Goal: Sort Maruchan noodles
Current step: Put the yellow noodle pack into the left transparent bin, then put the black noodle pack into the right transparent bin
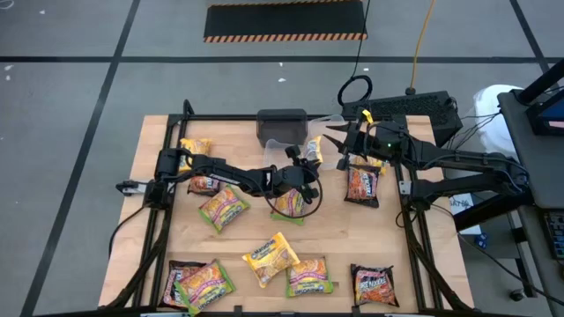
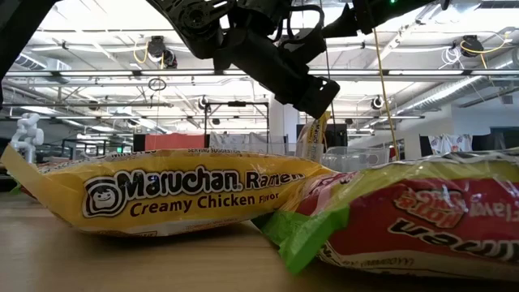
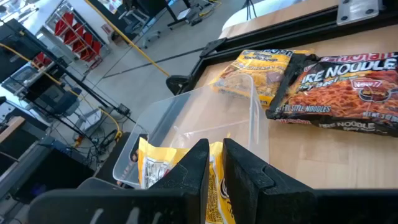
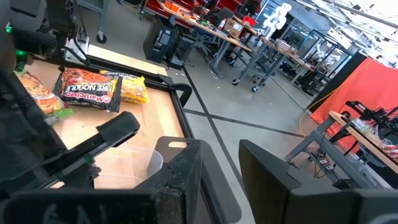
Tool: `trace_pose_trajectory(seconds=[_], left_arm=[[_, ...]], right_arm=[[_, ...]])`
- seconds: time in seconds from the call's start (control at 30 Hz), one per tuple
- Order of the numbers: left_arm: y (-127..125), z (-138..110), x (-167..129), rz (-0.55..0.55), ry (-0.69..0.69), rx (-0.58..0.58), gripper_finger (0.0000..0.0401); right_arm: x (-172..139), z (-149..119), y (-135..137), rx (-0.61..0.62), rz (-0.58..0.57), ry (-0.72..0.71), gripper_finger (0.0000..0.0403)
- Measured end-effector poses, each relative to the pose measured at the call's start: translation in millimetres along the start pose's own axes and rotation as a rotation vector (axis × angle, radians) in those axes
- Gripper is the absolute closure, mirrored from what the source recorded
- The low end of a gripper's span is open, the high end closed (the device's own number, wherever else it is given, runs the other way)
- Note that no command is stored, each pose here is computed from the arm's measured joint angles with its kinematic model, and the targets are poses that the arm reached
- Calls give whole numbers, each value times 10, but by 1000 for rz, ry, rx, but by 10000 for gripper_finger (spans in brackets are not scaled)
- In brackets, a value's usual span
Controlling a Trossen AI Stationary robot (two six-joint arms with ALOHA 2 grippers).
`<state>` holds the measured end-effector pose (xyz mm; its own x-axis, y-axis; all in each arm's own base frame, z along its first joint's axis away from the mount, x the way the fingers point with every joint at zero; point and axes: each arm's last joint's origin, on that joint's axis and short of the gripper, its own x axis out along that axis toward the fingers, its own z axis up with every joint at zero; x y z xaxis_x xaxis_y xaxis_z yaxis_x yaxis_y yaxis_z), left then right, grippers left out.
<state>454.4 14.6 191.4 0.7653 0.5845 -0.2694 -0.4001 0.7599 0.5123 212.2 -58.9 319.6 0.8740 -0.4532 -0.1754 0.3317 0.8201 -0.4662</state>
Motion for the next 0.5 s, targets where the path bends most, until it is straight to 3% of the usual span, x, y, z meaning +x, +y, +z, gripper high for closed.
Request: trace_pose_trajectory(seconds=[0.5], left_arm=[[-13,172,-89,132,-92,86,348]], right_arm=[[0,0,-1,-11,0,0,298]])
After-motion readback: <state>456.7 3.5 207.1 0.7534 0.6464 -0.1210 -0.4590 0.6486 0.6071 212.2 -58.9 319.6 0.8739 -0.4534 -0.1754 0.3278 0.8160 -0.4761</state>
